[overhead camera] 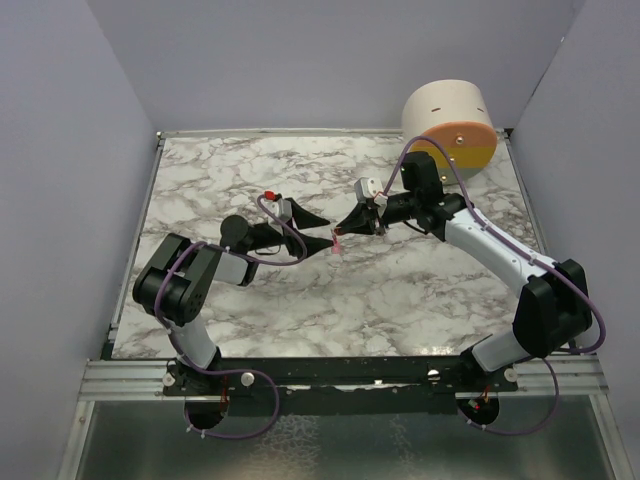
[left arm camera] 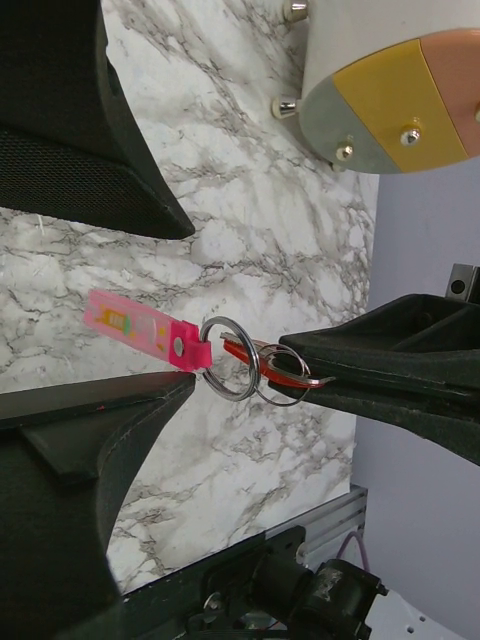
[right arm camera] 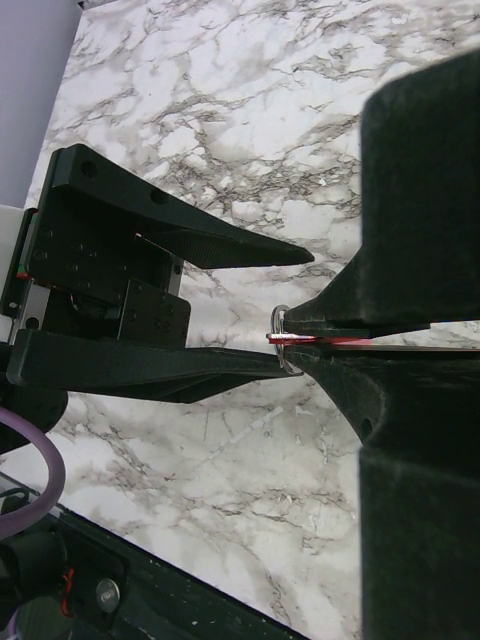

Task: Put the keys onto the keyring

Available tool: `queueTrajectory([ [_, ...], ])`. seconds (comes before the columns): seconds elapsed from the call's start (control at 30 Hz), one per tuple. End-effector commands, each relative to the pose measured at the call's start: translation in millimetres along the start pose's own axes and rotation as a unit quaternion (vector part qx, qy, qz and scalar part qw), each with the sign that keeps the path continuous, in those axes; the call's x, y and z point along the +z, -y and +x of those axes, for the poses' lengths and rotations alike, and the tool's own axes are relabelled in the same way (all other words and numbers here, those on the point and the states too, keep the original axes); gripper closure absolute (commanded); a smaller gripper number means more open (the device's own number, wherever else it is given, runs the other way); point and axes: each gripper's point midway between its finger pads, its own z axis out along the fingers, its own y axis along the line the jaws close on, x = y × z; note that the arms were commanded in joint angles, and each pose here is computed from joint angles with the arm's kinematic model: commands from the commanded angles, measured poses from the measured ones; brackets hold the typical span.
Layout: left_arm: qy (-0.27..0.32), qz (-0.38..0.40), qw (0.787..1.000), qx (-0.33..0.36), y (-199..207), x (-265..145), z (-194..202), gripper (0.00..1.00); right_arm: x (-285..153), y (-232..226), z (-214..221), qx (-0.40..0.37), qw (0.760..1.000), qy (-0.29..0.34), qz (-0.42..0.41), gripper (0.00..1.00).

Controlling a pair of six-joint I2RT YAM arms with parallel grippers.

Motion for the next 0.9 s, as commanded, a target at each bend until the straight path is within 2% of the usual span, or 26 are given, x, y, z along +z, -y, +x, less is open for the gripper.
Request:
queueTrajectory([
  [0.0,0.051,0.037,0.992,0.110,13,1,-42,0.43,-1,-1,-4,-0.001,1.000,0.010,-0.012,0.99],
  [0.33,0.067,0.021,0.990,0.126,9,-3,-61,0.43,1,-3,-1,0.002,1.000,0.011,-0.016,0.99],
  [0.87,0.064,0.033,0.990,0.117,4,3,-60,0.47,2,-3,-2,0.001,1.000,0.016,-0.022,0.99],
])
